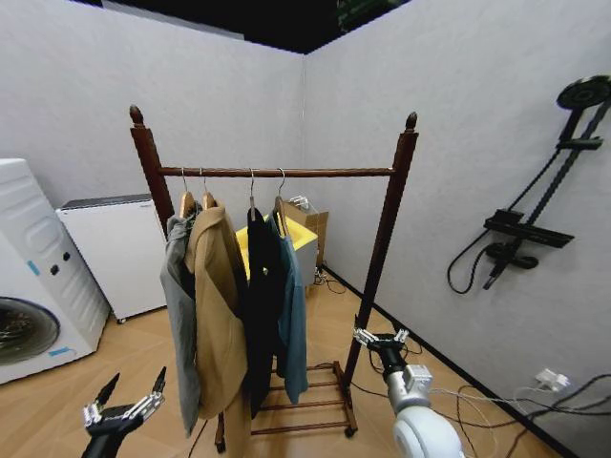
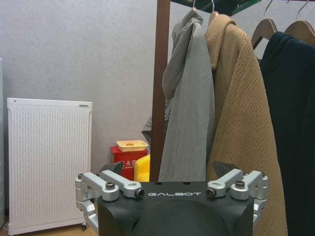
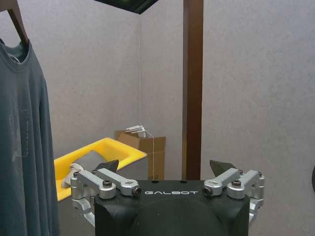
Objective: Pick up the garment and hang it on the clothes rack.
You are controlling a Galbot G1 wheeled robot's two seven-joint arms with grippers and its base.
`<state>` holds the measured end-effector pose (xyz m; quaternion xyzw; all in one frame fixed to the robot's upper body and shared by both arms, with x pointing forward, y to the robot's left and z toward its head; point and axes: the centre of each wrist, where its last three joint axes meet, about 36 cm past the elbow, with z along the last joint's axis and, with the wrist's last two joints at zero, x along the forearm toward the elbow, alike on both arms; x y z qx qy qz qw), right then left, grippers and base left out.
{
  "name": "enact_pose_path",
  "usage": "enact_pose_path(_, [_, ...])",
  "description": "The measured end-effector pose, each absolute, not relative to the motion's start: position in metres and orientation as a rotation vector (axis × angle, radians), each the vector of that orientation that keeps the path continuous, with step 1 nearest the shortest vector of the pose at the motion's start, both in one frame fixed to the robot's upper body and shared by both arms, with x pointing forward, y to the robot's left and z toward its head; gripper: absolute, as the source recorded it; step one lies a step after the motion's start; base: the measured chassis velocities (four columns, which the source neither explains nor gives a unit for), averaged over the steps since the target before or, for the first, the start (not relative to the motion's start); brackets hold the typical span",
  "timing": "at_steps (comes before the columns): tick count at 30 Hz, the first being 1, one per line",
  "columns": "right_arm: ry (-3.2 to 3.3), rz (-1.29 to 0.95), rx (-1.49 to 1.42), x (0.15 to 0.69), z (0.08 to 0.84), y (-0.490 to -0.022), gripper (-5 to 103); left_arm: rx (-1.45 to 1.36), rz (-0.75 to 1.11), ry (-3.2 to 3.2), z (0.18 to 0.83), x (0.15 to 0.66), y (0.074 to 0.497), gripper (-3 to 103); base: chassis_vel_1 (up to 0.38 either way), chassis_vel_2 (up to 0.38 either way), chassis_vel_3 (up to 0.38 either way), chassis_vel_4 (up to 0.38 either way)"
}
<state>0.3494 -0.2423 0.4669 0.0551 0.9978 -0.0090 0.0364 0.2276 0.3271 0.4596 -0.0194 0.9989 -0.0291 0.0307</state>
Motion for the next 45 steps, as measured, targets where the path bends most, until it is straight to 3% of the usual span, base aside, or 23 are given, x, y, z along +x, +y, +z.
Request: enact_pose_path(45, [3.04,-0.033,0.188,0.3397,0.4709,-0.2472,100,-0.06,-0.09,3.078,0.4596,0.2276,0.3271,100,-0.012,-0.029,-0.029,-0.017])
